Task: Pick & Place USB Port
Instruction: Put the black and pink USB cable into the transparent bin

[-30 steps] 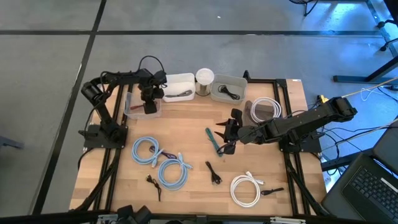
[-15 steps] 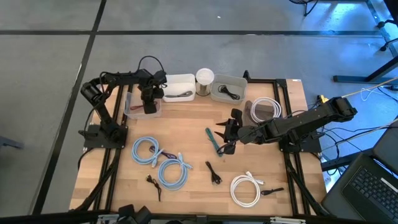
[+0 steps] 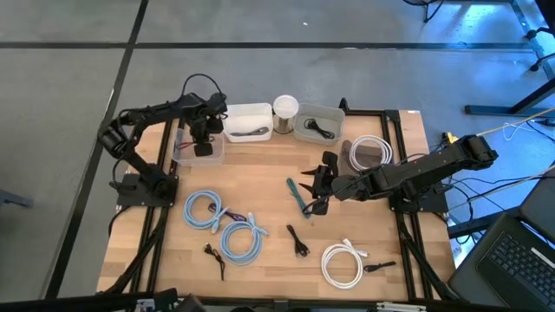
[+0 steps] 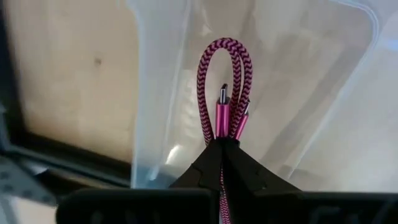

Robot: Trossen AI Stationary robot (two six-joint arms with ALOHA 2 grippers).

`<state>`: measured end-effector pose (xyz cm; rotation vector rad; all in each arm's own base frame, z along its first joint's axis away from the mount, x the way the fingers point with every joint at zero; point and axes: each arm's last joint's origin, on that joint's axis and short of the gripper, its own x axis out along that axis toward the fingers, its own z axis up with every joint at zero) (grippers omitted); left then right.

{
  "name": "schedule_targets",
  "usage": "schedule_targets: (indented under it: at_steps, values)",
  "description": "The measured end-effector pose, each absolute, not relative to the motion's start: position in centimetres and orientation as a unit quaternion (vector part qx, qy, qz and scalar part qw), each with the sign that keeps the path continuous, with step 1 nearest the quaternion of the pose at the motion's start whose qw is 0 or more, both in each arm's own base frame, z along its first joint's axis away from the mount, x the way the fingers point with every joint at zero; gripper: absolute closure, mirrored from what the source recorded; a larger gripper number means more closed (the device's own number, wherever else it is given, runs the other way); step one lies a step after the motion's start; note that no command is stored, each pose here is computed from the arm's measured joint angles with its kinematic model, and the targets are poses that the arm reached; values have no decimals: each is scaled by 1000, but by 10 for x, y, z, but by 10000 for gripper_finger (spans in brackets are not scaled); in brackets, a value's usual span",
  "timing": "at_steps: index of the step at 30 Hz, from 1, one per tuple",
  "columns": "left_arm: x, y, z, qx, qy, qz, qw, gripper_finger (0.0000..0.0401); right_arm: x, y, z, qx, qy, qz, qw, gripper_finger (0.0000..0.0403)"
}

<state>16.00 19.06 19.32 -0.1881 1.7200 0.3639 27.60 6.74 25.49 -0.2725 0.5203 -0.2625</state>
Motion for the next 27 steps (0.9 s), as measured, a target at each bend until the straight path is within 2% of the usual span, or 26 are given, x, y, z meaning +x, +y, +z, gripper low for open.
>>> schedule_targets:
  at_steps: [4,10,17,20,23,27]
  values:
    - [154,184,210,-81,732,177,653,400,276,67,255,-134,256,-129,949,244]
    - [159,183,244,-63,672,205,709,400,276,67,255,-134,256,-129,949,244]
    - [193,194,307,16,552,204,808,400,276,67,255,-134,256,-129,949,244]
    - [207,202,327,51,511,204,833,400,276,67,255,-134,256,-129,949,244]
    - [222,215,330,60,494,187,847,400,276,67,255,-134,256,-129,949,244]
    - [244,235,309,53,523,163,835,400,276,67,255,-134,256,-129,949,244]
